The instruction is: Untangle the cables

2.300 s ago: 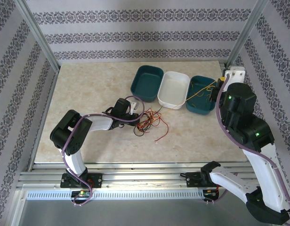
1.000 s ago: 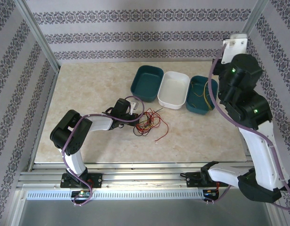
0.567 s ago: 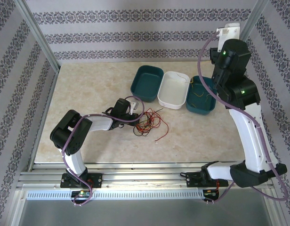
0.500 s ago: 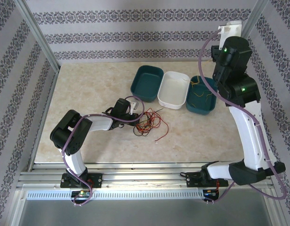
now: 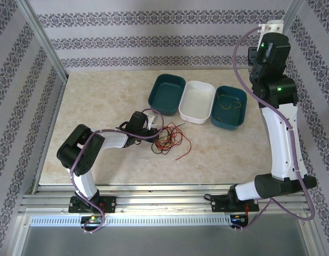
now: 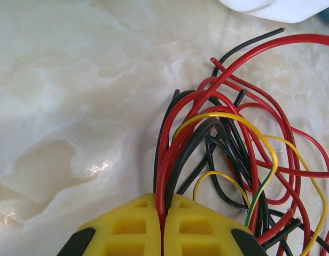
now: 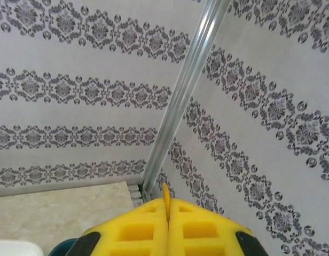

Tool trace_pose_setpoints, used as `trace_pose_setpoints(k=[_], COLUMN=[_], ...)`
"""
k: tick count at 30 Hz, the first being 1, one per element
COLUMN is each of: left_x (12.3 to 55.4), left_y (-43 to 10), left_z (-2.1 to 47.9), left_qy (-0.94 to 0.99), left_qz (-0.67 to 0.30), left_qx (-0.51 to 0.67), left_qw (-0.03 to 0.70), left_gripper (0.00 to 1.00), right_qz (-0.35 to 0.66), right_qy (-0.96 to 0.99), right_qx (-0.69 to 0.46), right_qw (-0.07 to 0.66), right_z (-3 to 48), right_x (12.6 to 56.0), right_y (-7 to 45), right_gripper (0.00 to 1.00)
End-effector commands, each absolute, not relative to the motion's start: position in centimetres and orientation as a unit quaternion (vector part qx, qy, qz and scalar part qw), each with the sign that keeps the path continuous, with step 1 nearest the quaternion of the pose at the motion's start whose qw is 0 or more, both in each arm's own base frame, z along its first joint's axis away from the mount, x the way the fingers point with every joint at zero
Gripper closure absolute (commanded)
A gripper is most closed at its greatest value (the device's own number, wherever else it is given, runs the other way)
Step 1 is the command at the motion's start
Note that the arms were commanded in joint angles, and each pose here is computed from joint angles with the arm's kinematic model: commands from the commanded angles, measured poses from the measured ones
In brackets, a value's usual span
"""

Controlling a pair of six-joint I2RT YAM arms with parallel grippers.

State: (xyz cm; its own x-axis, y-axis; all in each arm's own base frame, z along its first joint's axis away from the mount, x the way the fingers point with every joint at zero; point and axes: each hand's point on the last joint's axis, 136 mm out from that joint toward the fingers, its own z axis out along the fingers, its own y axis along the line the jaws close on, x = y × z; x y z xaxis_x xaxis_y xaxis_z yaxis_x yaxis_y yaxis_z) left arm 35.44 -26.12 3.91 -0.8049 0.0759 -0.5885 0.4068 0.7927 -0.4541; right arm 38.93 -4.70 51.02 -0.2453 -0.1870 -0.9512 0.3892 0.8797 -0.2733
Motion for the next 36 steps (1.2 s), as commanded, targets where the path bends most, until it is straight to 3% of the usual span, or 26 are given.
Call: trace_pose_setpoints(k=[1, 20, 30, 36], left_x=[35.2, 35.2, 35.3, 35.4], left_y=[-27.0, -26.8, -26.9, -26.9], left_z=[3.7, 3.5, 3.6, 3.7], left_qy=[0.898, 0.900, 0.900, 0.900], left_qz=[-0.307, -0.301, -0.301, -0.300], left_qx=[0.140, 0.139, 0.141, 0.143], left_qw=[0.283, 0.283, 0.282, 0.283], left_gripper=[1.00, 1.00, 1.00, 1.00], right_qz=[-0.222, -0.211, -0.182, -0.158], right_qy=[0.760, 0.800, 0.804, 0.818], right_qx=[0.078, 0.091, 0.110, 0.120], right_qw=[0.606, 0.555, 0.556, 0.540], right_z=[50.4, 43.3, 40.9, 36.8], right_x=[39.2, 41.7, 38.5, 37.1], right_y=[-5.3, -6.6, -6.2, -5.8], right_gripper=[1.00, 1.00, 1.00, 1.00])
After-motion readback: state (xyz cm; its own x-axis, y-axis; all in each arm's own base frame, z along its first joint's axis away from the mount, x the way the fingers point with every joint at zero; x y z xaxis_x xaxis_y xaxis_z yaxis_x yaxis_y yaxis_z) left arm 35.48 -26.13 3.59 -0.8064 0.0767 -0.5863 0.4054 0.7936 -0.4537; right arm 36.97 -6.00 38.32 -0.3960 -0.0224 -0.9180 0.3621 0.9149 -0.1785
